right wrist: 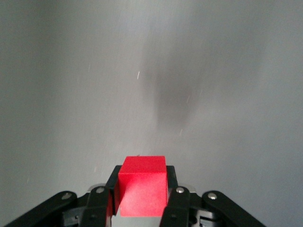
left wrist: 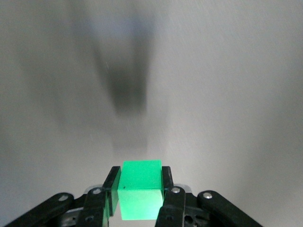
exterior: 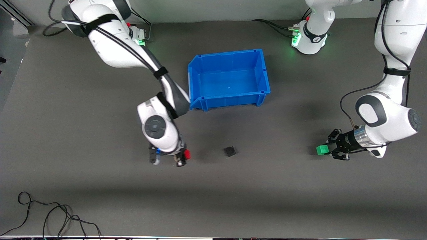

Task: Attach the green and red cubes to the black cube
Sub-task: 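Carry the red cube with the right gripper while the left gripper carries green, then press the red and green cubes against the black cube with both grippers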

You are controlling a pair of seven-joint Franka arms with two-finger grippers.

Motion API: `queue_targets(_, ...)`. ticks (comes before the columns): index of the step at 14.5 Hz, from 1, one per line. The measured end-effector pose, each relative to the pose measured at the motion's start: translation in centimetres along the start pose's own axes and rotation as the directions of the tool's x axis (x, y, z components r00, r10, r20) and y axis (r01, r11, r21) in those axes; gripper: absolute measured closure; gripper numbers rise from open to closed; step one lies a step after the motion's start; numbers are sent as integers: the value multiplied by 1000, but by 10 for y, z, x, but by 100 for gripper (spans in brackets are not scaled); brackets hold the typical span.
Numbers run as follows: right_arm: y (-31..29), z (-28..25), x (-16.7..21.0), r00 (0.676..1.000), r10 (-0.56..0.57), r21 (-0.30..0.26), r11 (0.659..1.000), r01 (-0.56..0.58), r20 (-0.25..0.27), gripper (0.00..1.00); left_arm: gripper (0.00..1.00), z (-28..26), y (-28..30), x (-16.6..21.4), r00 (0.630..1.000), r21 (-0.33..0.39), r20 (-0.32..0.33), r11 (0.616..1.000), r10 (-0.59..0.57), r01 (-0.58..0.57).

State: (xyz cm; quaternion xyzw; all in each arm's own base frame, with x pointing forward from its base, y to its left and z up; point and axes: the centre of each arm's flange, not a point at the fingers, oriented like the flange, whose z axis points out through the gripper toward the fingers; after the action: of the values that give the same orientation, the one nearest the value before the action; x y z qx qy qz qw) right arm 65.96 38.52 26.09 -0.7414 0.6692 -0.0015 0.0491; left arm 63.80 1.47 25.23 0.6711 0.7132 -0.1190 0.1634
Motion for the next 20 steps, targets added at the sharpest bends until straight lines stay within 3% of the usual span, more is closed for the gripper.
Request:
queue_targets(6,20,79,-76,998,-44,44,998,42,40,61,63,42,-6,-114,1000,47,10,999,-13,12)
queue_targets(10,18,87,-84,996,-50,105,994,42,72,61,63,89,-22,-170,996,19,-17,996,-86,87)
queue_targets(20,32,90,-114,992,-35,100,995,23,119,61,63,170,-61,-284,968,-34,-10,967,-252,252)
